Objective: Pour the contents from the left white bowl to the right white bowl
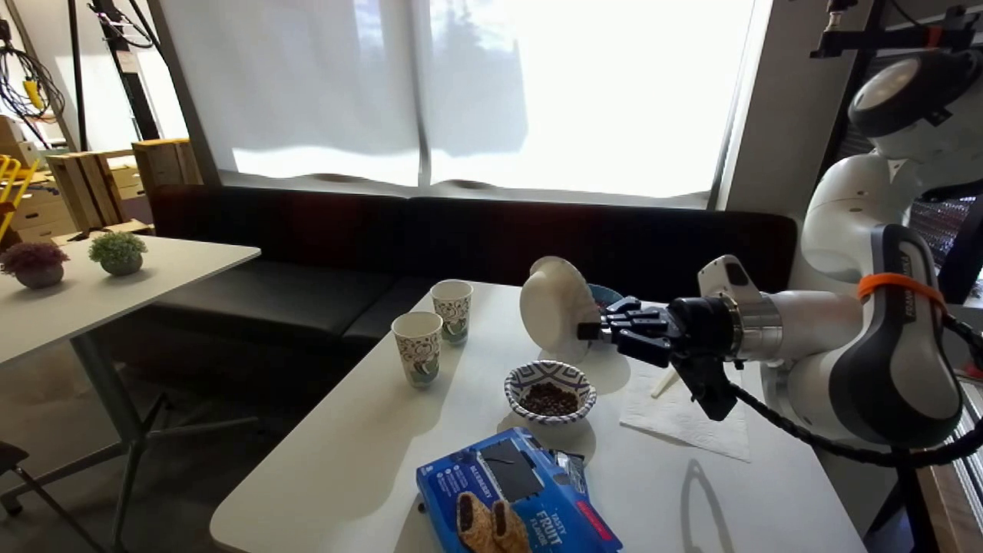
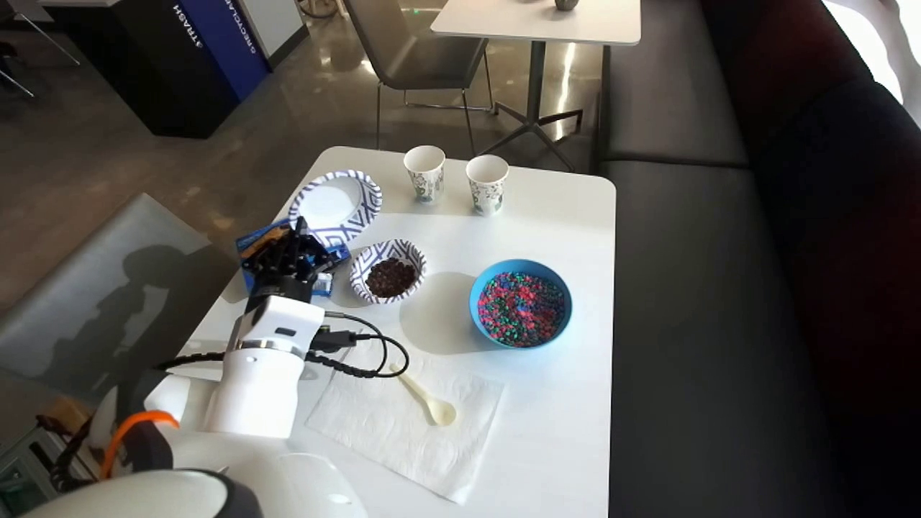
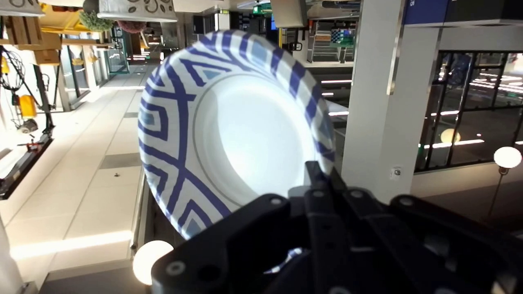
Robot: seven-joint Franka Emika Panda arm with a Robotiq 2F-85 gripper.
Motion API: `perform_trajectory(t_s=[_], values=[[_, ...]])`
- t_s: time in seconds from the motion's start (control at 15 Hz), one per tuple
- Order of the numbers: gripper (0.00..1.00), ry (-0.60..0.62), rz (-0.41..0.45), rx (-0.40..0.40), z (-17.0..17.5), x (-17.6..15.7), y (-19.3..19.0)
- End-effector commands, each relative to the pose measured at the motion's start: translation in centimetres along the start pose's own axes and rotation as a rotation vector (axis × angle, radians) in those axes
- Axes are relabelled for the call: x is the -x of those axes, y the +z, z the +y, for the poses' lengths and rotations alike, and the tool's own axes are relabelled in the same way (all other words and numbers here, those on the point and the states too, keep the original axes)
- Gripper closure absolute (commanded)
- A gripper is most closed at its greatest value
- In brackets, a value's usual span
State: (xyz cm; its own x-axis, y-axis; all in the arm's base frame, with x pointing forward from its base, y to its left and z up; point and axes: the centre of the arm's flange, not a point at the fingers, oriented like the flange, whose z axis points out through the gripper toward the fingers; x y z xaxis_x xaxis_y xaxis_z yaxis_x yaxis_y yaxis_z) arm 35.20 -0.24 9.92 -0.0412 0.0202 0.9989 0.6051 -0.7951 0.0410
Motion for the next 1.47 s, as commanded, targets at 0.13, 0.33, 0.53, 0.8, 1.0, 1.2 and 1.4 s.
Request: perform_trajectory(t_s=[0.13,0.33,0.53,0.8,1.0,1.2,1.4], values=[[0.99,0.027,0.044,0.025,0.1,0.8,-0.2],[0.99,0.076,-0.092,0.063,-0.4,-1.1,0.6],[0.99,0.094,-0.23,0.14,-0.5,-2.9,1.9],[0.99,0.117,-0.388,0.193,-0.7,-4.3,2.6],[0.99,0.12,-0.487,0.214,-1.0,-5.8,3.7],[0.99,0.106,-0.563,0.224,-1.7,-7.5,5.3],[0.99,0.072,-0.633,0.212,-2.7,-8.7,7.7]])
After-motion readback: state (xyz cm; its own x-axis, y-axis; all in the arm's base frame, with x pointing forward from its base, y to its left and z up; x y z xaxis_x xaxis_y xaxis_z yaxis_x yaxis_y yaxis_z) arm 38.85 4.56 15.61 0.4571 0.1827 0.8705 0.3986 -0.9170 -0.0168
